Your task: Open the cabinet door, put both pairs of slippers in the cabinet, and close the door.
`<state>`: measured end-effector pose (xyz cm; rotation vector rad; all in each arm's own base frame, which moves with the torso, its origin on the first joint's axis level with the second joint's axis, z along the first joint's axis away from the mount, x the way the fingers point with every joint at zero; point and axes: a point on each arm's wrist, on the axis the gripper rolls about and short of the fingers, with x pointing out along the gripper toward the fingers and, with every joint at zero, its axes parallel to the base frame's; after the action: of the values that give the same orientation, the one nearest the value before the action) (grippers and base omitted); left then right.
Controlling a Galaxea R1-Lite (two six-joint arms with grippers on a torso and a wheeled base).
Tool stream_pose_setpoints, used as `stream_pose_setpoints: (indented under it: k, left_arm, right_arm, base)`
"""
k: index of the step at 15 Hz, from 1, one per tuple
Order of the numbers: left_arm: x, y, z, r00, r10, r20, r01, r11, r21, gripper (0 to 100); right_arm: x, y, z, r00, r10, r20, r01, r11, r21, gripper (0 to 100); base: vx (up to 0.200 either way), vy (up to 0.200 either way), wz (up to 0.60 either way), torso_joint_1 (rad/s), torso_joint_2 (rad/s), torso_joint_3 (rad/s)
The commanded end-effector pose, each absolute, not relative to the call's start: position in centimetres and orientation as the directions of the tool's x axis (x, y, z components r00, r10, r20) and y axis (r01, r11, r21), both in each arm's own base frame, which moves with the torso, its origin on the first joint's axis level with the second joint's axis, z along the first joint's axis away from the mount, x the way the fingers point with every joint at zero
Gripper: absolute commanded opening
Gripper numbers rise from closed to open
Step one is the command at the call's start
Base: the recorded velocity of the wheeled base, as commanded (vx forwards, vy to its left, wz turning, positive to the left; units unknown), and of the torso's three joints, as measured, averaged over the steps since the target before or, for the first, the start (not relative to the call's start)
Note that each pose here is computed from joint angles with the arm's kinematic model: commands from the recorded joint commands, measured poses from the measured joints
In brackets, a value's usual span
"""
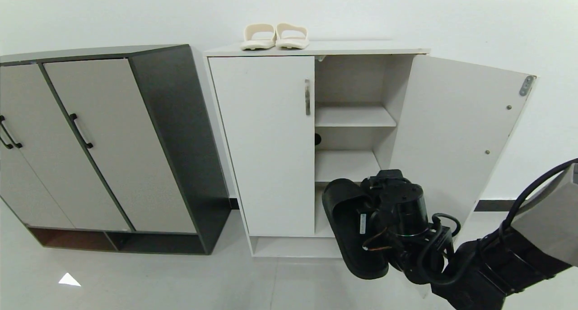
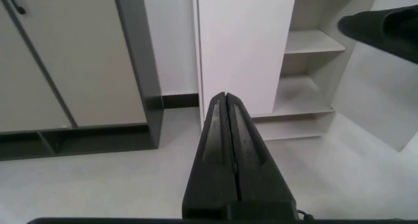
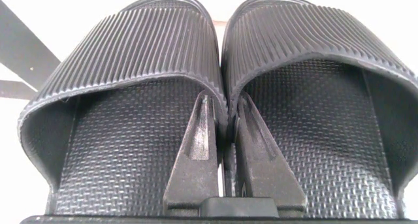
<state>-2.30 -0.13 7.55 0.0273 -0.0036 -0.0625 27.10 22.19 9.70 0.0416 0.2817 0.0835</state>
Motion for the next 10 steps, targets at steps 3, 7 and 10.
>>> stream_pose_setpoints:
  k: [3, 7, 10]
  left_arm:
    - [-2.3, -0.1, 7.6, 0.998, -0.061, 0.002, 0.061, 0.998, 0.025, 0]
    - [-2.3, -0.1, 7.6, 0.998, -0.061, 0.0, 0.061, 0.998, 0.026, 0]
    - [-2.3, -0.1, 7.6, 0.998, -0.063, 0.0, 0.063, 0.998, 0.029, 0]
  right_arm:
    - [28.0, 23.2, 8.5, 0.954, 0.083, -0.287, -0.075, 0.996, 0.041, 0]
    - [28.9, 23.8, 7.5, 0.959, 0.028, -0.283, -0.024, 1.0, 0.017, 0]
    - [28.9, 23.9, 7.4, 0.958, 0.029, -0.285, -0.025, 1.0, 0.018, 0]
  base:
    - [0.0, -0.133, 0.0, 0.003, 0.0, 0.003]
    - [0.0, 0.0, 0.0, 0.0, 0.0, 0.0]
    - [0.0, 0.0, 0.0, 0.0, 0.0, 0.0]
